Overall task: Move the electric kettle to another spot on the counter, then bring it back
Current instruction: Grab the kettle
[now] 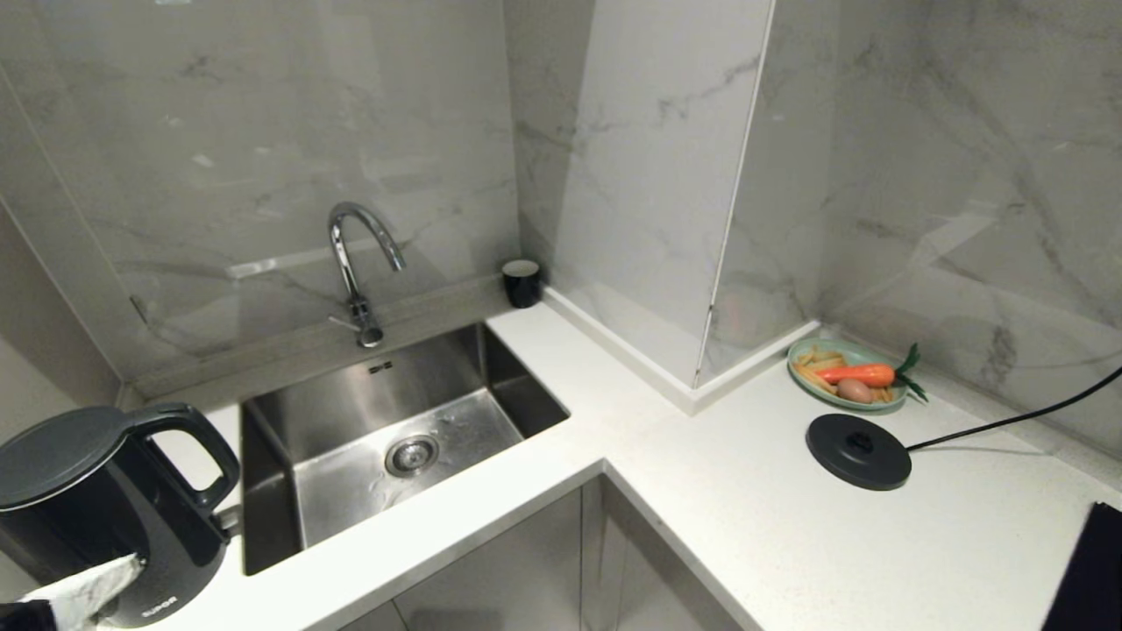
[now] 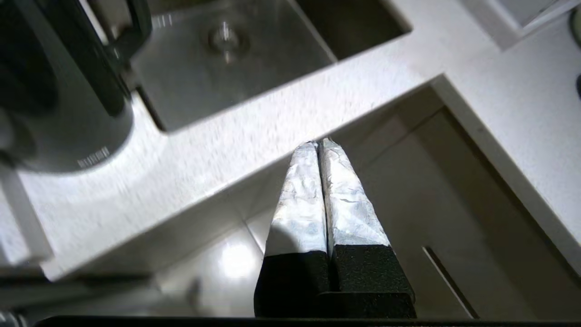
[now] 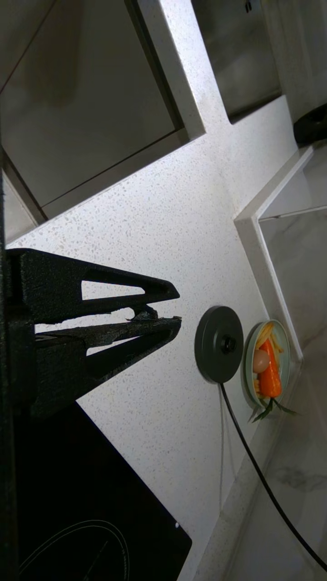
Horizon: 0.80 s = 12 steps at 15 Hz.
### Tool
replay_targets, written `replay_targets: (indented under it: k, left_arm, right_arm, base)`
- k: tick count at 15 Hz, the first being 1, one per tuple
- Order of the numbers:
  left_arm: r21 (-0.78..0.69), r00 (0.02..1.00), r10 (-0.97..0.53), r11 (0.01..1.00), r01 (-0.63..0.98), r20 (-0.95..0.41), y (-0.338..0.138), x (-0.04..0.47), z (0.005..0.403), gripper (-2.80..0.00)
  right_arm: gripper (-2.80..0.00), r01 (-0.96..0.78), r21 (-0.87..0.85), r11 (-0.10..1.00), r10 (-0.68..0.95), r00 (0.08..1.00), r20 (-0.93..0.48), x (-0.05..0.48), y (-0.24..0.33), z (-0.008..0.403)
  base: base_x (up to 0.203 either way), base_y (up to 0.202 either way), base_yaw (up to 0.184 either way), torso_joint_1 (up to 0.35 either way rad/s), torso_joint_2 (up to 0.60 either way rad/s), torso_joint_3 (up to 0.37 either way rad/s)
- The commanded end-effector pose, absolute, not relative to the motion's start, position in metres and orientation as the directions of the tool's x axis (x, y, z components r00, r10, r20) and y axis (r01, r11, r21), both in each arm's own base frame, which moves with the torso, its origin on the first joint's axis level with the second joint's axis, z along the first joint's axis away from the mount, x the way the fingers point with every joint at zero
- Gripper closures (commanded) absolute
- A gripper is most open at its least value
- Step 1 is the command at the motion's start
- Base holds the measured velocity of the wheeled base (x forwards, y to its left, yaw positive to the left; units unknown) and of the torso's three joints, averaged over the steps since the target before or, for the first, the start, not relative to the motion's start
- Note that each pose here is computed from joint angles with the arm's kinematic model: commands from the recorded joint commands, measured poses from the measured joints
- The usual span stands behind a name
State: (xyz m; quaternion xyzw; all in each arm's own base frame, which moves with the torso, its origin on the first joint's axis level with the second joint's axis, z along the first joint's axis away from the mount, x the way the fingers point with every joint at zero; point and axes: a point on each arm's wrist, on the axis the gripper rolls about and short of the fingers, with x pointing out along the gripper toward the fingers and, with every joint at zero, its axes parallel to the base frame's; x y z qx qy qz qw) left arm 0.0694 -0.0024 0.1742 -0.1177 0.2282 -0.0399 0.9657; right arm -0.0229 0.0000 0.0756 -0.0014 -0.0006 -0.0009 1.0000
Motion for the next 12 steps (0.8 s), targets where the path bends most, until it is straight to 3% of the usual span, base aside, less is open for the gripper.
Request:
replay_targets:
  k: [1, 4, 10, 12]
  left_arm:
    - [-0.273, 0.775, -0.127, 0.960, -0.061, -0.619, -0.002, 0.106, 0.154, 0.00]
    - [-0.282, 0.683, -0.067, 0.937, -0.208, -0.727, -0.001, 0.122, 0.130, 0.00]
    - [-0.219, 0.729, 0.062, 0.933, -0.285, -0.681, -0.002, 0.175, 0.086, 0.00]
    - [-0.183, 0.782, 0.124, 0.939, -0.292, -0.611, -0.011, 0.193, 0.071, 0.00]
  right_arm:
    - [0.00, 0.001, -0.003, 1.000, -0.001, 1.000, 0.000, -0.023, 0.000, 0.075]
    - [0.00, 0.002, -0.003, 1.000, -0.002, 1.000, 0.001, -0.023, 0.000, 0.076]
    - [0.00, 0.002, -0.003, 1.000, -0.002, 1.000, 0.002, -0.023, 0.000, 0.076]
    - [0.00, 0.002, -0.003, 1.000, -0.002, 1.000, 0.000, -0.023, 0.000, 0.075]
  base:
    - [0.000, 0.000, 0.000, 0.000, 0.00, 0.000]
    - [0.000, 0.000, 0.000, 0.000, 0.00, 0.000]
    - [0.000, 0.000, 0.000, 0.000, 0.00, 0.000]
    - [0.000, 0.000, 0.000, 0.000, 0.00, 0.000]
